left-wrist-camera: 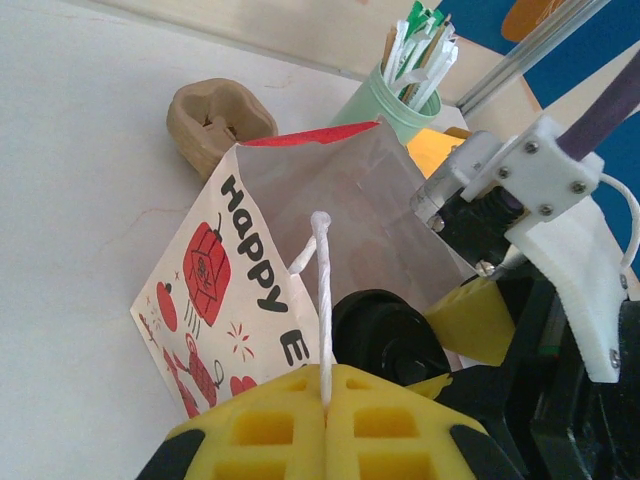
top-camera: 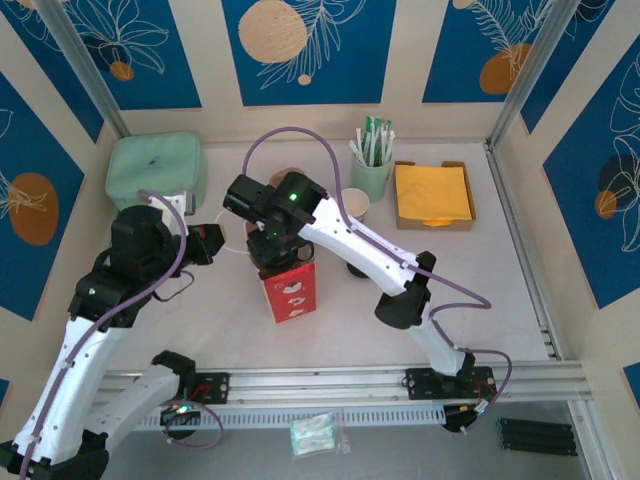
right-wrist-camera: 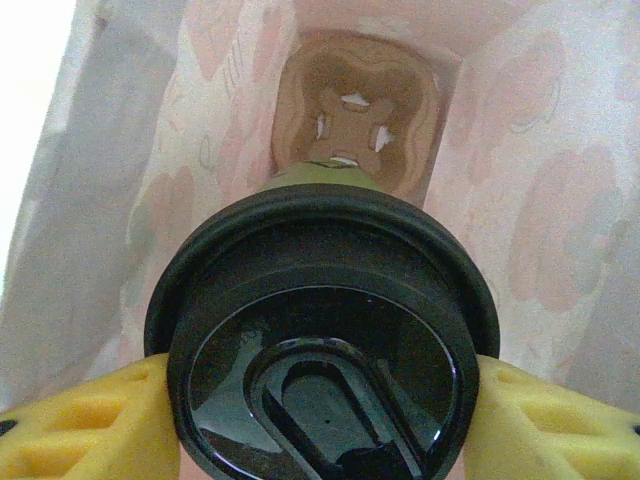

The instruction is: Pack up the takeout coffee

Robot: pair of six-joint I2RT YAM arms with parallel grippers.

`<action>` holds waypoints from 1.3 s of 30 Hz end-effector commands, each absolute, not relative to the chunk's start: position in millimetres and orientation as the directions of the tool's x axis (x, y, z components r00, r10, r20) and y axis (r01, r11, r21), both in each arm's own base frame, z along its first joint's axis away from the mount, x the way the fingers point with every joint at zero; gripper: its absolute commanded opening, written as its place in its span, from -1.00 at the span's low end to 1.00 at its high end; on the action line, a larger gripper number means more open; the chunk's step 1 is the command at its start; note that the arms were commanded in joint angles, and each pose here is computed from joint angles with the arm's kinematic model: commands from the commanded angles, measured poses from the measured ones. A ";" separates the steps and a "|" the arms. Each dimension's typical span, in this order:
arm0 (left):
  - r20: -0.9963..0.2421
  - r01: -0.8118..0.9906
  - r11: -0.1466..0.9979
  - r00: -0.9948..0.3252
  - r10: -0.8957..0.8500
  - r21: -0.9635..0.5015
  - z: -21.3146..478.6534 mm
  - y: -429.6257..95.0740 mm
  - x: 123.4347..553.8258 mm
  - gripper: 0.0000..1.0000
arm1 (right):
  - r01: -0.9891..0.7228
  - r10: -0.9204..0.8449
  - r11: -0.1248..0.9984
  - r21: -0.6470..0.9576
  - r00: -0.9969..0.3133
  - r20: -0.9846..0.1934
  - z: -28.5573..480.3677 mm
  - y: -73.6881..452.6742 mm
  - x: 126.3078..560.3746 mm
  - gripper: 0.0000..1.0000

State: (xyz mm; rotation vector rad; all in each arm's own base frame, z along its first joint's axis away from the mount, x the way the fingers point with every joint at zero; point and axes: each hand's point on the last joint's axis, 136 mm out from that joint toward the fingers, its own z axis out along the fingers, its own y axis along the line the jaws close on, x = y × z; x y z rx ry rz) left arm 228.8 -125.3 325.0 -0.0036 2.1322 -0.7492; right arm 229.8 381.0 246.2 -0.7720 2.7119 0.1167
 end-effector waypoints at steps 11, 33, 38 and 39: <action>-0.737 0.249 0.822 -0.619 -0.272 -0.513 326.5 -121.2 228.4 -1.00 | -0.530 -0.533 0.845 -0.074 -0.821 -0.205 223.0 363.4 221.4 0.24; -0.736 0.248 0.820 -0.618 -0.276 -0.516 327.7 -121.4 228.7 -1.00 | -0.543 -0.547 0.837 -0.071 -0.824 -0.148 198.0 367.9 217.7 0.24; -0.736 0.246 0.820 -0.617 -0.278 -0.516 327.9 -120.8 228.6 -1.00 | -0.546 -0.549 0.835 -0.064 -0.824 -0.140 194.5 370.3 215.5 0.24; -0.737 0.246 0.820 -0.616 -0.278 -0.516 328.1 -120.7 228.2 -1.00 | -0.546 -0.548 0.836 -0.061 -0.825 -0.137 193.8 370.7 215.0 0.24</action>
